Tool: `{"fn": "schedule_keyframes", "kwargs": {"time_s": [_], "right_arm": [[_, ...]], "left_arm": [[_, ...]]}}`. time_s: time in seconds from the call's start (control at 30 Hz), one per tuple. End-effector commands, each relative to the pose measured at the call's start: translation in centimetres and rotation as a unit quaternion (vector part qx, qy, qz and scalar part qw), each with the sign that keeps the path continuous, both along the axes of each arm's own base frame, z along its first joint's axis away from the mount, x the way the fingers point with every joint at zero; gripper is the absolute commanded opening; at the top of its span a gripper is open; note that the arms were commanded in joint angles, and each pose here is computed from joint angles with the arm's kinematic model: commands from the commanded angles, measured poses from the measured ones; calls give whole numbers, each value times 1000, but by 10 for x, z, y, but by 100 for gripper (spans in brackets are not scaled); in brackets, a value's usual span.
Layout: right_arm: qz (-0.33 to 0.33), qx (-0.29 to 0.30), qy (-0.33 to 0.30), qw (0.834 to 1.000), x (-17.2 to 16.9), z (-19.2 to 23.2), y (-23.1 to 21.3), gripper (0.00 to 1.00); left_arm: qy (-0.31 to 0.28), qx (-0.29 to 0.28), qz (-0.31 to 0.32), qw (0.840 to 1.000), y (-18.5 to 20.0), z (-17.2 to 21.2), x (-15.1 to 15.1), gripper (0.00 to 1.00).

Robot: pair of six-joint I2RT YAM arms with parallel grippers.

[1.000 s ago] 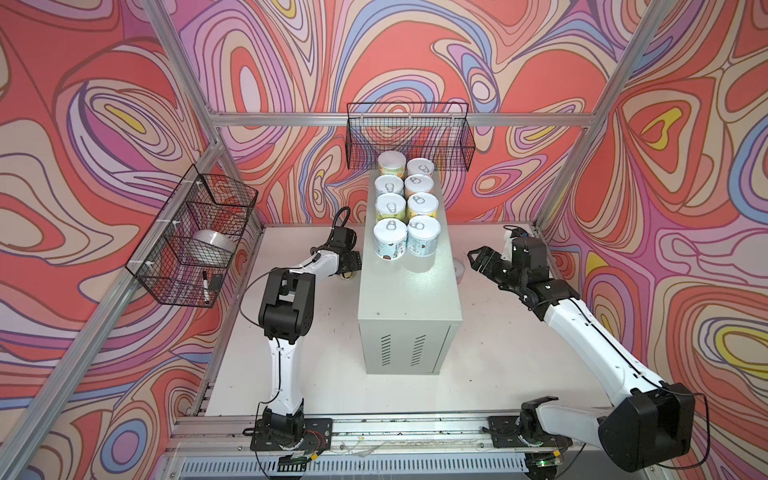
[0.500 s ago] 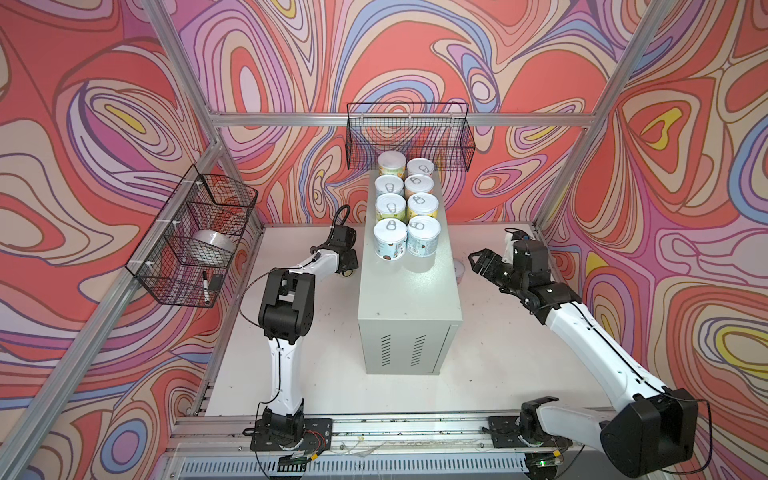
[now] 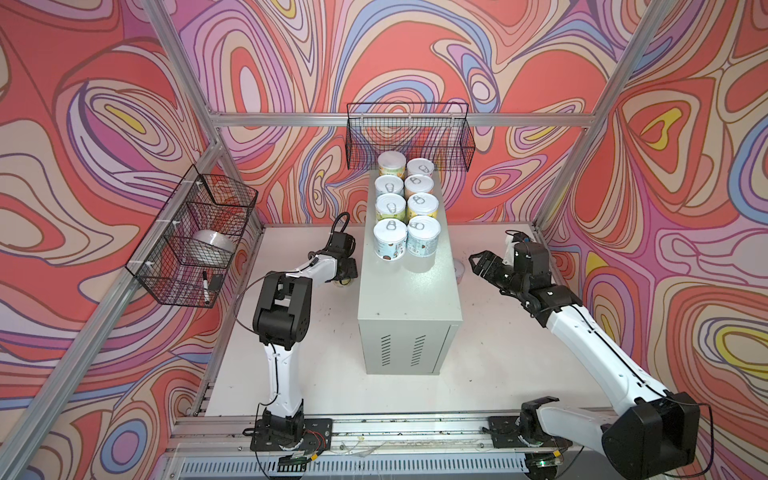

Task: Place and organize the canned foods onto the counter
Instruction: 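Lift the yellow can with the left gripper up over the box top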

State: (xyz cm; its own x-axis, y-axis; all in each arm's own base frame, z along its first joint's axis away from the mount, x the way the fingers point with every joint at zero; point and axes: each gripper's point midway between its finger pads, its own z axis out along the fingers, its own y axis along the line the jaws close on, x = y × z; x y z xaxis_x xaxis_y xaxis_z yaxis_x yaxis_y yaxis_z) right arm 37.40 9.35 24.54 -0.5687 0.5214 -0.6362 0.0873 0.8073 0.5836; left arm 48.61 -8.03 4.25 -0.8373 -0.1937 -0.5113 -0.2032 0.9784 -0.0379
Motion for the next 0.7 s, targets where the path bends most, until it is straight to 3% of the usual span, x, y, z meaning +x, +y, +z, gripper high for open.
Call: {"fn": "schedule_keyframes", "kwargs": {"time_s": [0.0, 0.43, 0.67], "right_arm": [[0, -3, -5, 1000, -2, -1, -2, 84], [12, 1, 0, 1000, -5, -9, 1, 84], [11, 3, 3, 1000, -8, -15, 1, 84]], "left_arm": [[14, -6, -8, 1000, 0, 20, -29, 0], [24, -48, -46, 998, -22, 58, -106, 0], [13, -56, -68, 996, -17, 102, -144, 0]]}}
